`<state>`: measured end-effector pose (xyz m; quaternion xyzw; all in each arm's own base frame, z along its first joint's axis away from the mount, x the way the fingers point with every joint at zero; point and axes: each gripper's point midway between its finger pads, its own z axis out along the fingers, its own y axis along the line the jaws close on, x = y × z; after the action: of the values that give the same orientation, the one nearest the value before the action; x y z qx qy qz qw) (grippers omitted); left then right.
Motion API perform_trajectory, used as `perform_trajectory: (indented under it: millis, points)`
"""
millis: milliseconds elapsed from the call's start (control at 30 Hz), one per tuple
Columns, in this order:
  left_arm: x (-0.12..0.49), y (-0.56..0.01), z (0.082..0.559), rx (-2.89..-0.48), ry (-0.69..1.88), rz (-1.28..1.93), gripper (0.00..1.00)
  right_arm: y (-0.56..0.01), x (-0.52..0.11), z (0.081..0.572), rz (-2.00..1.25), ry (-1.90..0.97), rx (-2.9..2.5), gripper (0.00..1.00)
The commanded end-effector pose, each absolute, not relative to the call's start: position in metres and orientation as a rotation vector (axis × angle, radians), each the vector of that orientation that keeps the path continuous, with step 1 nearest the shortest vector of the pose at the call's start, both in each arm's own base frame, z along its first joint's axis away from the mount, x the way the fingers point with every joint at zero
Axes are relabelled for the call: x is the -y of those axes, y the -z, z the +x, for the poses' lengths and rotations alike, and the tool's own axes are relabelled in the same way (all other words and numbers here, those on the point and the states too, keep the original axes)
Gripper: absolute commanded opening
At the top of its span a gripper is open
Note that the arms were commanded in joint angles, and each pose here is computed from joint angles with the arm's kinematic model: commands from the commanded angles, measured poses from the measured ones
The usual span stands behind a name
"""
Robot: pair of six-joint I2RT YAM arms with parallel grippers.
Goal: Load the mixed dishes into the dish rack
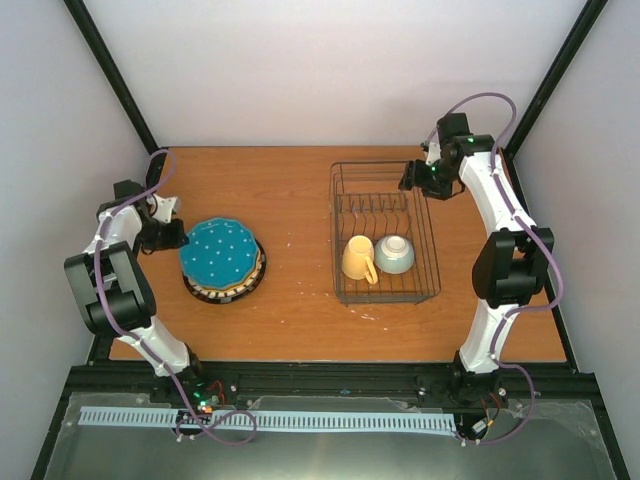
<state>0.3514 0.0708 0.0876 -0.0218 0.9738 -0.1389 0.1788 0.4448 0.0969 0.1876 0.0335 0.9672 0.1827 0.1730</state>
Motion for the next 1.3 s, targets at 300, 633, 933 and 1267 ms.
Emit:
perform_trajectory:
  millis: [300, 633, 933, 1267]
  points:
    - [-0.053, -0.152, 0.373, -2.515, 0.501, 0.029, 0.01, -0.225, -0.128, 0.464, -0.022, -0.791, -2.574, 0.62]
    - [-0.028, -0.171, 0.373, -2.393, 0.675, 0.062, 0.01, -0.264, -0.177, 0.474, -0.212, -1.21, -2.368, 0.63]
    - [0.005, -0.209, 0.395, -2.239, 0.822, 0.116, 0.01, -0.276, -0.248, 0.443, -0.458, -1.578, -2.271, 0.65]
    - [0.038, -0.239, 0.421, -2.157, 0.908, 0.213, 0.01, -0.272, -0.307, 0.412, -0.636, -1.737, -2.258, 0.7]
